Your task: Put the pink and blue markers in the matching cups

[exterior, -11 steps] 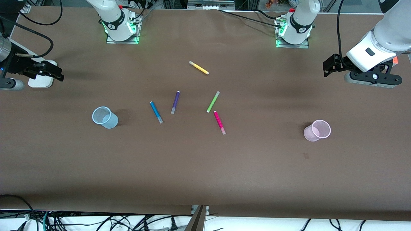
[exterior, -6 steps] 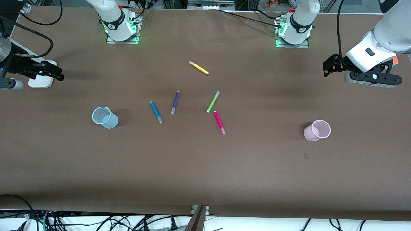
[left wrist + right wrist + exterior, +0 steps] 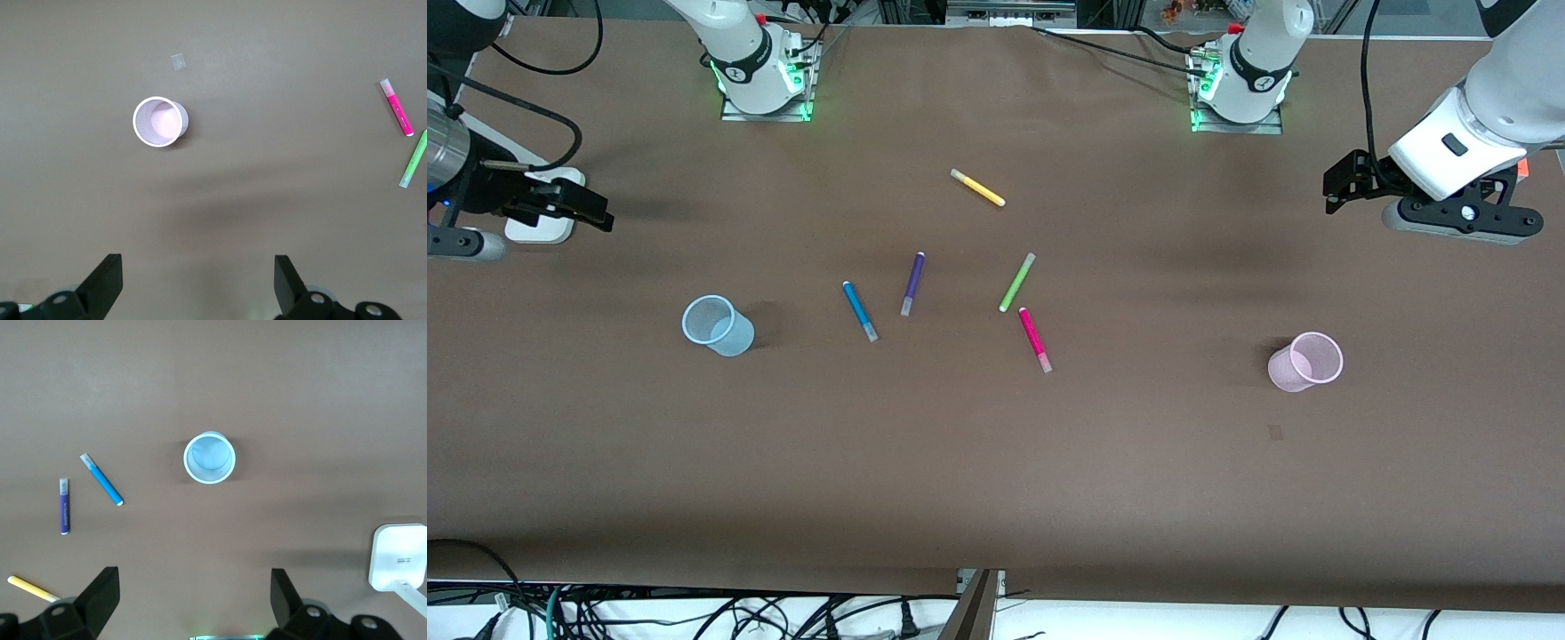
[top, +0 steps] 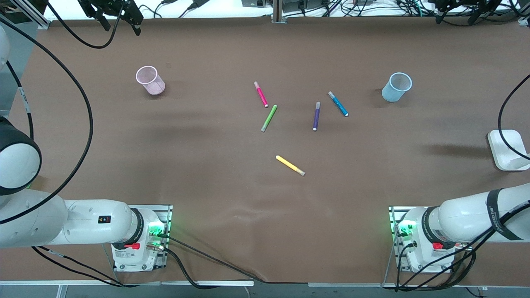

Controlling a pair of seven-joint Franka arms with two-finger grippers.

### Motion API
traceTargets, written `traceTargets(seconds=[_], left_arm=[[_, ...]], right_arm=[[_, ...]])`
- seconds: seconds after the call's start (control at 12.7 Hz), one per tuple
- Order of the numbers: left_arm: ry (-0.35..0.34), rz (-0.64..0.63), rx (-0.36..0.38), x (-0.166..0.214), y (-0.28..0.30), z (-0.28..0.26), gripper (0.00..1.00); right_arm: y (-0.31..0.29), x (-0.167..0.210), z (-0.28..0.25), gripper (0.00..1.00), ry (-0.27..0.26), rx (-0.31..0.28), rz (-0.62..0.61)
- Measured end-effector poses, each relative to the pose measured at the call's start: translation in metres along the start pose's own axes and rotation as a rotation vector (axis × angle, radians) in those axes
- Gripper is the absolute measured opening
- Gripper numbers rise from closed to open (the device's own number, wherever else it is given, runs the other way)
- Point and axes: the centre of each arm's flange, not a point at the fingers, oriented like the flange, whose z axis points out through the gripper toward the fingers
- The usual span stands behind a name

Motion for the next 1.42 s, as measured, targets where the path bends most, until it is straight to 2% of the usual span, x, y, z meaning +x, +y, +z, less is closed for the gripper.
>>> traceTargets(seconds=[0.32, 0.55, 0.79, 0.95, 1.18, 1.42], left_arm=[[-0.008, -0.012, -0.008, 0.002, -0.024, 0.005, 1.00], [-0.025, 0.004, -0.051, 0.006, -0.074, 0.019, 1.00], [-0.027, -0.044, -0.054, 0.007, -0.070, 0.018, 1.00], [-0.042, -0.155, -0.049, 0.009, -0.036, 0.016, 1.00], [-0.065, -0.247, -0.035, 0.016, 0.066, 0.027, 1.00], [-0.039, -0.343, -0.076, 0.041, 0.119, 0.057, 1.00]], right_arm=[[-0.038, 0.018, 0.041, 1.00, -0.066, -0.007, -0.062], [-0.093, 0.028, 0.074, 1.00, -0.084, -0.019, -0.147], [-0.154, 0.046, 0.134, 1.00, -0.091, -0.031, -0.233], [-0.184, 0.054, 0.169, 1.00, -0.088, -0.035, -0.272], [-0.227, 0.063, 0.228, 1.00, -0.071, -0.038, -0.330], [-0.254, 0.067, 0.274, 1.00, -0.053, -0.037, -0.366]])
